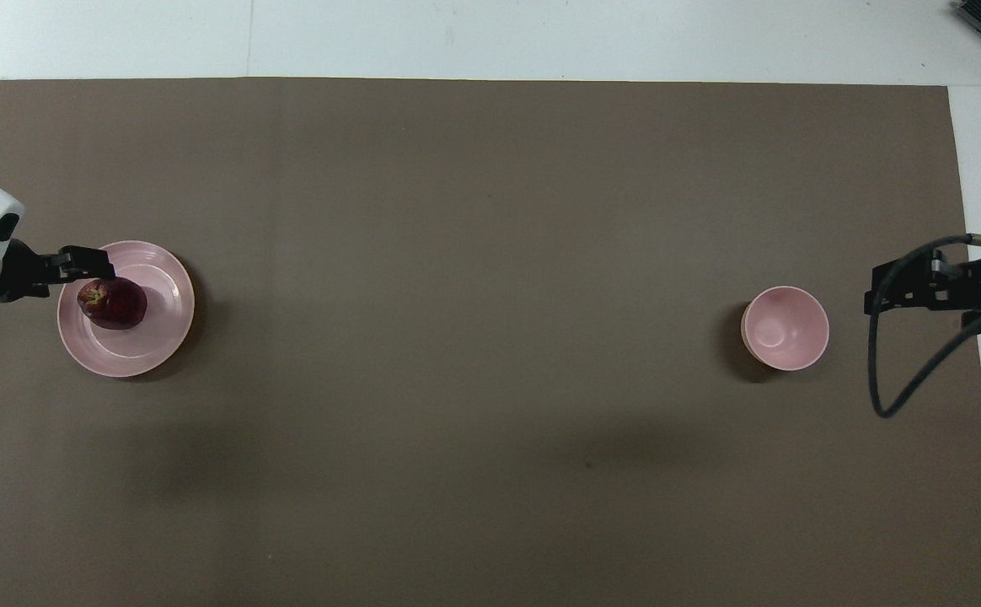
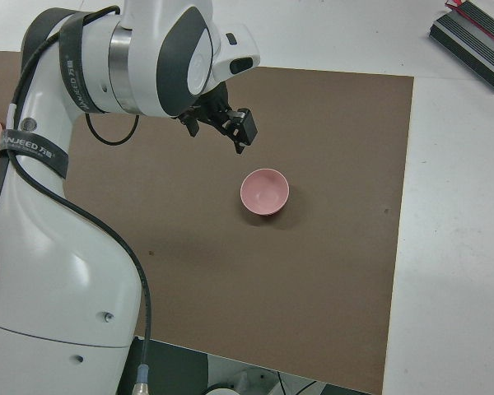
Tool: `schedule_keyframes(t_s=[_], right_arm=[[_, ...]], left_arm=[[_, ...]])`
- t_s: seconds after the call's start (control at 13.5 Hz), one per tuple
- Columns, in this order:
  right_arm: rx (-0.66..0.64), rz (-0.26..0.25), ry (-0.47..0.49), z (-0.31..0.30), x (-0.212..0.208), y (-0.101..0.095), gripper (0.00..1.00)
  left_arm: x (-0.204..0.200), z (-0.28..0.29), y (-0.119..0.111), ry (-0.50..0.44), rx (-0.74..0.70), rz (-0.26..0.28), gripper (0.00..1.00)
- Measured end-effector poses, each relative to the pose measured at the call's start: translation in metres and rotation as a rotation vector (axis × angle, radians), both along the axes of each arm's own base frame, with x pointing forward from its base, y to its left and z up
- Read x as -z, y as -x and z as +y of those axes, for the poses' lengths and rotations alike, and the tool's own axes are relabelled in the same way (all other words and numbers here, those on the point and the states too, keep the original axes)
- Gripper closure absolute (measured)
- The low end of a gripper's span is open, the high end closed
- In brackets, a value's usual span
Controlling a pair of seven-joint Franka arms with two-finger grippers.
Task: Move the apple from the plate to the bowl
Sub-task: 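Grasp the apple with the left gripper while the right gripper rises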
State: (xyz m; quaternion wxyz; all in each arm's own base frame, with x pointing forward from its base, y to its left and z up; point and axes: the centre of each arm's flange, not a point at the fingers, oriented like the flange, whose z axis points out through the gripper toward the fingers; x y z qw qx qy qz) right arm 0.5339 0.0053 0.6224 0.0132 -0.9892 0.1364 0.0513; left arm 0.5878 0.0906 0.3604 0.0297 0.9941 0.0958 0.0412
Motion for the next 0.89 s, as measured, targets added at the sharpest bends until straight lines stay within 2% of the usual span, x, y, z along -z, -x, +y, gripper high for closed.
schedule_keyframes(t_s=[0.3, 0.59, 0.89], right_arm=[[0.11, 0.018, -0.018, 0.019, 0.004, 0.001, 0.0], [0.259, 0.059, -0.054, 0.036, 0.015, 0.003, 0.0], [0.377, 0.102, -0.138, 0.067, 0.041, -0.006, 0.0]], left_arm=[[0.008, -0.001, 0.004, -0.003, -0.004, -0.012, 0.0], [0.019, -0.003, 0.009, -0.001, -0.003, 0.002, 0.0], [0.028, -0.005, 0.01, 0.002, -0.002, 0.011, 0.0]])
